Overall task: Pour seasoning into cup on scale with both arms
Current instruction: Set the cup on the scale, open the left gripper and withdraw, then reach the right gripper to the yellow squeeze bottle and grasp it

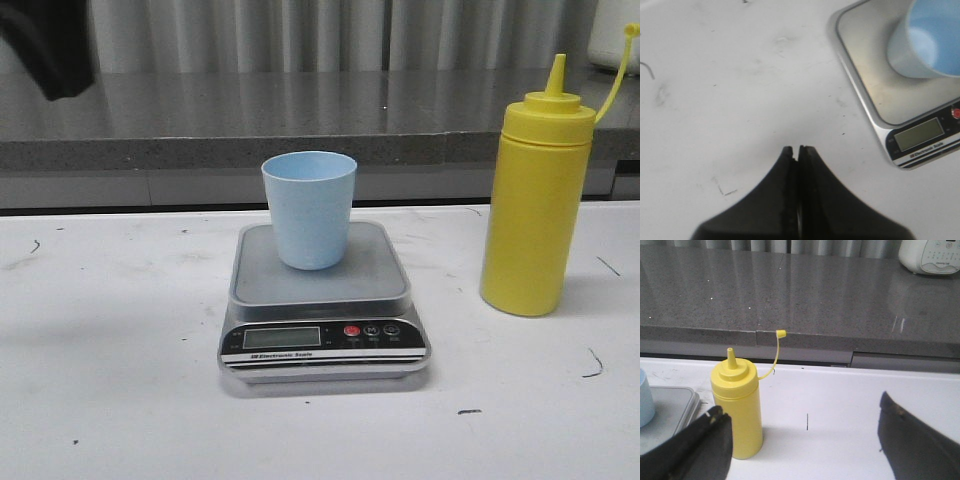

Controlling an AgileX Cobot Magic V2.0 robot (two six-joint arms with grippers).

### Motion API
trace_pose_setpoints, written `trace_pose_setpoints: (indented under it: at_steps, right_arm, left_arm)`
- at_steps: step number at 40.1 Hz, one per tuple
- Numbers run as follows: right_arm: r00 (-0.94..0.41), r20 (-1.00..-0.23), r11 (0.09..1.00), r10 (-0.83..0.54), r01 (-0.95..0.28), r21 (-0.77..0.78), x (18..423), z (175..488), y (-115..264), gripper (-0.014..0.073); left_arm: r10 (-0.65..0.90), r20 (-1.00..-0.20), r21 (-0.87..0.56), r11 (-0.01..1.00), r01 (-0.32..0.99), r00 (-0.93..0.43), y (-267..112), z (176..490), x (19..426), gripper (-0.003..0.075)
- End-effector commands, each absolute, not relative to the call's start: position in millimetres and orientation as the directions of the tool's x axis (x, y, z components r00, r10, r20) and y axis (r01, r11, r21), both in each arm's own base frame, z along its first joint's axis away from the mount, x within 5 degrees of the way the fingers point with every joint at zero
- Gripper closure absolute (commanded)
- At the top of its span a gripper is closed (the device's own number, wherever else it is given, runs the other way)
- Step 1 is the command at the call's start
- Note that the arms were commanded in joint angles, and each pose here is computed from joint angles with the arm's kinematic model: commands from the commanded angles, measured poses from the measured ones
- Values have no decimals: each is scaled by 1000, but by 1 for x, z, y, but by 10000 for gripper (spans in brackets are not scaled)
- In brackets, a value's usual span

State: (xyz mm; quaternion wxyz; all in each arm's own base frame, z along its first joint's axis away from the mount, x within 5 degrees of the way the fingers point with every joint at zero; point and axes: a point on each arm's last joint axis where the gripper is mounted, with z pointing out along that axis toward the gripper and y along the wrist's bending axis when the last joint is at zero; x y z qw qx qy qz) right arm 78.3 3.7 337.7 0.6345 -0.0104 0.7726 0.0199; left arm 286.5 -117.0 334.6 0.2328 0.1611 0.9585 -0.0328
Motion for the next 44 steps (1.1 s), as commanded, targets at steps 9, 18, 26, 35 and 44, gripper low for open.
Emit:
trace_pose_setpoints:
  at_steps: [9, 18, 26, 35, 44]
  right_arm:
    - [-113, -993, 999, 16, -37, 20, 83, 353, 3, -15]
    - [-123, -992, 999, 15, -37, 20, 85, 352, 3, -15]
    - [-123, -992, 999, 15, -37, 20, 85, 352, 3, -15]
    - [-91, -996, 999, 17, -37, 20, 86, 355, 3, -15]
    - [-73, -996, 998, 47, -36, 49, 120, 356, 4, -15]
  left_arm:
    - [94, -755, -41, 981, 190, -649, -57, 348, 222, 740]
    - [30, -914, -59, 976, 207, -404, -40, 333, 161, 740]
    - [-18, -974, -71, 972, 225, -227, -28, 310, 111, 740]
    - [-113, -994, -111, 962, 251, -6, -19, 310, 73, 740]
    - [-136, -987, -110, 959, 261, 81, -14, 315, 55, 740]
